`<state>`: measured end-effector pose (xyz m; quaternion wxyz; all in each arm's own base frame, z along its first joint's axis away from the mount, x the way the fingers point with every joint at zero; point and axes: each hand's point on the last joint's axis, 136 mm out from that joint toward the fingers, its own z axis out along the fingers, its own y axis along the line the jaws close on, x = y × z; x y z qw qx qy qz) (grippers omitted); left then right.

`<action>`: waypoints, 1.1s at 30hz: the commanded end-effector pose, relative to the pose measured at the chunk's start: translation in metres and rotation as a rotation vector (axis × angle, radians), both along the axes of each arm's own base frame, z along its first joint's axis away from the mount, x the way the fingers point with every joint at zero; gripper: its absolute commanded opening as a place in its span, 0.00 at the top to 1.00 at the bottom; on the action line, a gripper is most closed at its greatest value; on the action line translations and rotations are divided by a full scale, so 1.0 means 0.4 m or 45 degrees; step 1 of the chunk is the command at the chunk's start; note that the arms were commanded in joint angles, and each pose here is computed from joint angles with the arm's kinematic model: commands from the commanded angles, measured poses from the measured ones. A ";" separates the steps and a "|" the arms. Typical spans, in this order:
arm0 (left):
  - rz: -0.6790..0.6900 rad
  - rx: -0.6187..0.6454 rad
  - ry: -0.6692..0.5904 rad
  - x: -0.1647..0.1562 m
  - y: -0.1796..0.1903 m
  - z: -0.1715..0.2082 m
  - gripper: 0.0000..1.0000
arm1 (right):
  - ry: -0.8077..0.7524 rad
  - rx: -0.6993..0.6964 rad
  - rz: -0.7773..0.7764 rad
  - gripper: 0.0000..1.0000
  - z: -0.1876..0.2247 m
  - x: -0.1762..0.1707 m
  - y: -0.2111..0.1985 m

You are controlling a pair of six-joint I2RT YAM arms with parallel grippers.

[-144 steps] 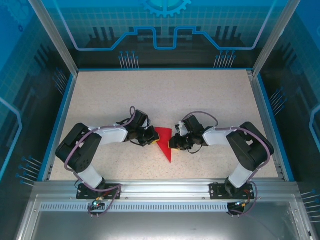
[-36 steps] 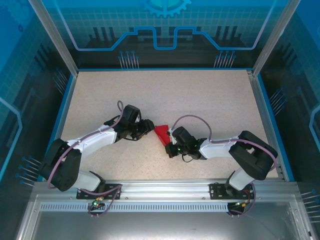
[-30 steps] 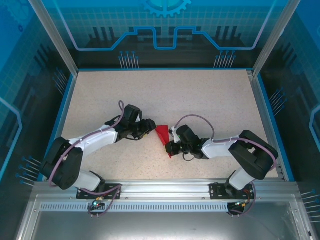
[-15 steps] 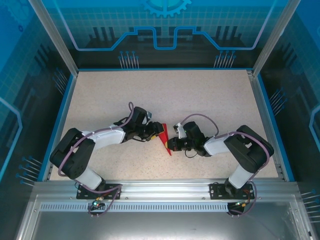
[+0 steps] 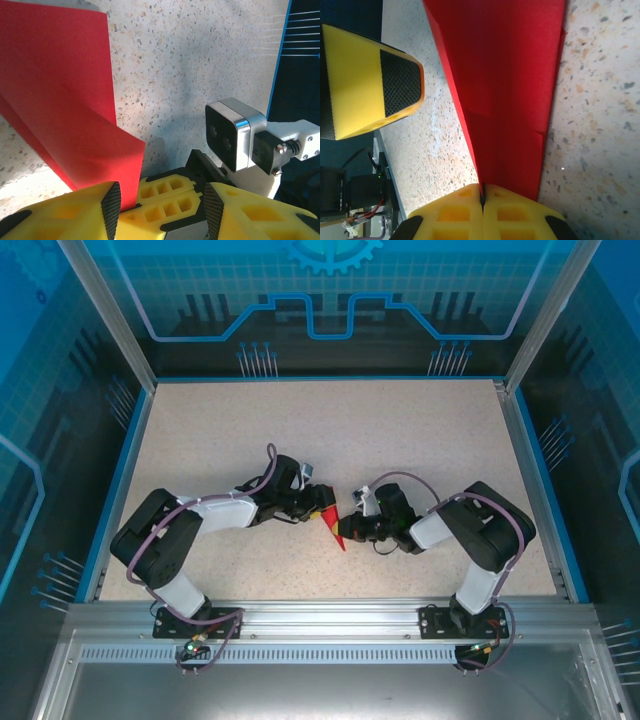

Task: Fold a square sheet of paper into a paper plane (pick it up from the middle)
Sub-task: Fold the wing for the fifth time at the center of the table.

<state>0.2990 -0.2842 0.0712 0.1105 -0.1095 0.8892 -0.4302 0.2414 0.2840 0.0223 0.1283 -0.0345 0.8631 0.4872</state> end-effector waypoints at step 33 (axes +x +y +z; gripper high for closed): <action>-0.079 -0.016 -0.066 0.030 -0.042 -0.033 0.47 | 0.007 -0.305 -0.021 0.81 -0.060 -0.012 -0.010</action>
